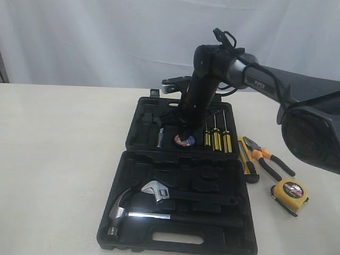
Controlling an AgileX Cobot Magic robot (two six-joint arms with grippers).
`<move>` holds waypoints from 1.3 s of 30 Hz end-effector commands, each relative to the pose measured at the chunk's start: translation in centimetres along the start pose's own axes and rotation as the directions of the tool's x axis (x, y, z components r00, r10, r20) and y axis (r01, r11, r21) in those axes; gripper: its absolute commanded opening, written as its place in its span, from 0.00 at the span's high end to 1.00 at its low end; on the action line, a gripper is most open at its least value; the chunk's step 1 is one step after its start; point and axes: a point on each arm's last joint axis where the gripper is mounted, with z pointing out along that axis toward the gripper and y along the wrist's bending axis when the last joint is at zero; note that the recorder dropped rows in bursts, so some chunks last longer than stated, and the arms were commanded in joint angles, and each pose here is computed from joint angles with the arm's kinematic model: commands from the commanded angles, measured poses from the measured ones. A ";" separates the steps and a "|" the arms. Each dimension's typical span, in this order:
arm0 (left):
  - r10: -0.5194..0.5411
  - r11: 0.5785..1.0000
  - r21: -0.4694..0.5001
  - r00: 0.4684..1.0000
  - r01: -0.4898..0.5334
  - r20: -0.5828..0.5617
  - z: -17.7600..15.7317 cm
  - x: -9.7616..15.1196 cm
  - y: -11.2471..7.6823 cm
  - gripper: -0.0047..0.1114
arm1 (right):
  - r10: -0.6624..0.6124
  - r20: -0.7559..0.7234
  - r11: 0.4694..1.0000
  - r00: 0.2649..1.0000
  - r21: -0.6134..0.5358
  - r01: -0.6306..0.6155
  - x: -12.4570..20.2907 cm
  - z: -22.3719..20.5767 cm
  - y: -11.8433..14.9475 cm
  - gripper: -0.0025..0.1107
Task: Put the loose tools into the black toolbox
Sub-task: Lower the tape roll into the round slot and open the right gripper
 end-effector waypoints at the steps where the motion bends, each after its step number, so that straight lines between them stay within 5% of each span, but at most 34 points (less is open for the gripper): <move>1: -0.005 1.000 0.005 1.000 0.005 0.004 0.0 0.0 0.0 0.96 | 0.007 -0.043 1.000 0.999 -0.008 -0.007 0.5 1.6 -0.5 0.98; 39: -0.005 1.000 0.005 1.000 0.005 0.004 0.0 0.0 0.0 0.96 | -0.017 -0.038 0.997 0.999 -0.070 0.014 0.5 -2.2 0.6 0.98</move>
